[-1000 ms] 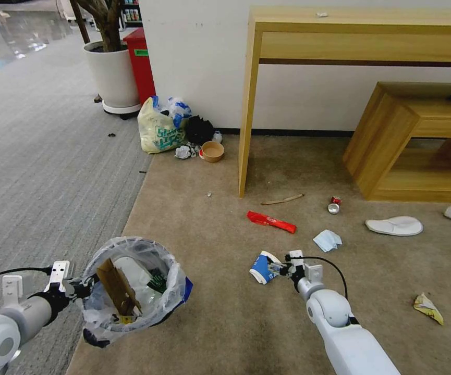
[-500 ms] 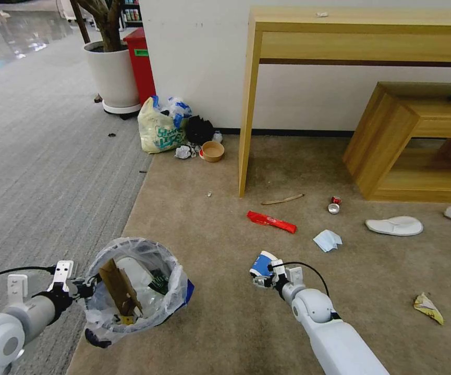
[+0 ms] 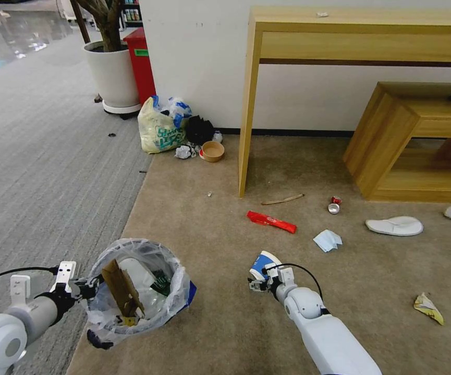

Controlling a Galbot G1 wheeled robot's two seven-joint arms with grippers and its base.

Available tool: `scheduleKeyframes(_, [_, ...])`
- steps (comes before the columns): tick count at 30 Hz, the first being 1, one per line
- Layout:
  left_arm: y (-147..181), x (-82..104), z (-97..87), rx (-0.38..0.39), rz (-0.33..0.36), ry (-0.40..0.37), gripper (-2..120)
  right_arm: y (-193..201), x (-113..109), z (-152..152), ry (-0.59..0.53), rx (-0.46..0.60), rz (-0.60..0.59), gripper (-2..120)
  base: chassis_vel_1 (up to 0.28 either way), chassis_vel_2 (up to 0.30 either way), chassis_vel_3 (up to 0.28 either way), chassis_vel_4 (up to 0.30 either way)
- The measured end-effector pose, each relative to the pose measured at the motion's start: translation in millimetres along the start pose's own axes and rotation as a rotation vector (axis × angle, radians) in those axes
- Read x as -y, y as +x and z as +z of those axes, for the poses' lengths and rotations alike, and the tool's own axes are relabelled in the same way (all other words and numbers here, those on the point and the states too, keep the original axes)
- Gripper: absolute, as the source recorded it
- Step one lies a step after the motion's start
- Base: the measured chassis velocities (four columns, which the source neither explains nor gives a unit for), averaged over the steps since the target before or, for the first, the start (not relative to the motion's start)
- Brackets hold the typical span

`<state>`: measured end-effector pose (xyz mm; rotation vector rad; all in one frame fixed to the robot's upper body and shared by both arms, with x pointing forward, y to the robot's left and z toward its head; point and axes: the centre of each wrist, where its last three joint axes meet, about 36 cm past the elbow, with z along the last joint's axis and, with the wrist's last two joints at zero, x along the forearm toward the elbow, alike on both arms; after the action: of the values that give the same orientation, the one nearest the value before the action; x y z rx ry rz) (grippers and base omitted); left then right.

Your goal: Pick up the trash bin and place the garbage on the floor into it.

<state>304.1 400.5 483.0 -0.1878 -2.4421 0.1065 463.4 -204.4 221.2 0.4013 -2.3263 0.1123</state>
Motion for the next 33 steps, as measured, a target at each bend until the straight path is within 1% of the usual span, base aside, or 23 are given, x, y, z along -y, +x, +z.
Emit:
scheduleKeyframes(1, [0.2, 0.2, 0.0, 0.0, 0.0, -0.001, 0, -4.0, 0.8, -0.6, 0.001, -0.004, 0.006, 92, 0.0, 0.0, 0.0, 0.0])
scheduleKeyframes(10, [0.9, 0.3, 1.2, -0.004, -0.002, -0.002, 0, -14.1, 6.6, 0.3, 0.007, -0.005, 0.026, 92, 0.0, 0.0, 0.0, 0.0])
scheduleKeyframes(14, [0.9, 0.1, 0.2, -0.003, -0.002, -0.005, 0, -17.9, 8.7, 1.6, 0.01, -0.001, 0.035, 89, 0.0, 0.0, 0.0, 0.0])
scheduleKeyframes(15, [0.6, 0.1, -0.5, -0.002, -0.001, -0.006, 0, -18.9, 10.0, 1.9, 0.009, 0.0, 0.038, 82, 0.0, 0.0, 0.0, 0.0])
scheduleKeyframes(16, [0.6, 0.1, -0.5, -0.002, -0.001, -0.006, 0, -18.9, 10.0, 1.9, 0.009, 0.0, 0.038, 82, 0.0, 0.0, 0.0, 0.0])
scheduleKeyframes(17, [0.1, 0.0, -1.1, -0.001, -0.001, -0.007, 0, -19.6, 10.9, 1.8, 0.009, 0.002, 0.041, 78, 0.0, 0.0, 0.0, 0.0])
scheduleKeyframes(18, [-0.1, 0.0, -1.3, -0.001, 0.0, -0.007, 0, -19.9, 11.3, 1.9, 0.009, 0.003, 0.043, 76, 0.0, 0.0, 0.0, 0.0])
scheduleKeyframes(19, [-0.6, -0.2, -1.7, 0.0, 0.0, -0.008, 0, -20.5, 11.1, 1.7, 0.008, 0.005, 0.042, 69, 0.0, 0.0, 0.0, 0.0])
scheduleKeyframes(20, [-0.6, -0.2, -1.7, 0.0, 0.0, -0.008, 0, -20.5, 11.1, 1.7, 0.008, 0.005, 0.042, 69, 0.0, 0.0, 0.0, 0.0])
scheduleKeyframes(21, [-1.0, -0.4, -2.2, 0.0, 0.0, -0.009, 0, -21.0, 10.6, 1.7, 0.007, 0.006, 0.042, 64, 0.0, 0.0, 0.0, 0.0])
scheduleKeyframes(22, [-1.2, -0.5, -2.4, 0.0, 0.0, -0.009, 0, -21.4, 10.4, 2.0, 0.007, 0.007, 0.042, 62, 0.0, 0.0, 0.0, 0.0])
scheduleKeyframes(23, [-1.5, -0.7, -2.7, 0.0, 0.0, -0.009, 0, -22.2, 10.3, 2.8, 0.008, 0.012, 0.046, 54, 0.0, 0.0, 0.0, 0.0])
scheduleKeyframes(24, [-1.5, -0.7, -2.7, 0.0, 0.0, -0.009, 0, -22.2, 10.3, 2.8, 0.008, 0.012, 0.046, 54, 0.0, 0.0, 0.0, 0.0])
scheduleKeyframes(27, [-2.1, -1.1, -2.5, -0.001, 0.0, -0.008, 0, -23.6, 9.0, 4.1, 0.015, 0.022, 0.049, 39, 0.0, 0.0, 0.0, 0.0])
scheduleKeyframes(28, [-2.1, -1.1, -2.5, -0.001, 0.0, -0.008, 0, -23.6, 9.0, 4.1, 0.015, 0.022, 0.049, 39, 0.0, 0.0, 0.0, 0.0])
scheduleKeyframes(29, [-2.1, -1.0, -2.4, -0.001, 0.001, -0.008, 0, -23.6, 9.1, 4.1, 0.014, 0.023, 0.05, 36, 0.0, 0.0, 0.0, 0.0])
scheduleKeyframes(30, [-2.2, -1.0, -2.4, -0.001, 0.001, -0.008, 0, -23.7, 9.2, 4.2, 0.013, 0.023, 0.05, 35, 0.0, 0.0, 0.0, 0.0])
scheduleKeyframes(31, [-2.2, -1.0, -2.3, -0.001, 0.001, -0.008, 0, -23.8, 8.8, 4.7, 0.012, 0.025, 0.051, 29, 0.0, 0.0, 0.0, 0.0])
scheduleKeyframes(32, [-2.2, -1.0, -2.3, -0.001, 0.001, -0.008, 0, -23.8, 8.8, 4.7, 0.012, 0.025, 0.051, 29, 0.0, 0.0, 0.0, 0.0])
scheduleKeyframes(33, [-2.1, -1.0, -2.4, -0.001, 0.001, -0.008, 0, -23.7, 8.9, 5.0, 0.013, 0.026, 0.053, 25, 0.0, 0.0, 0.0, 0.0])
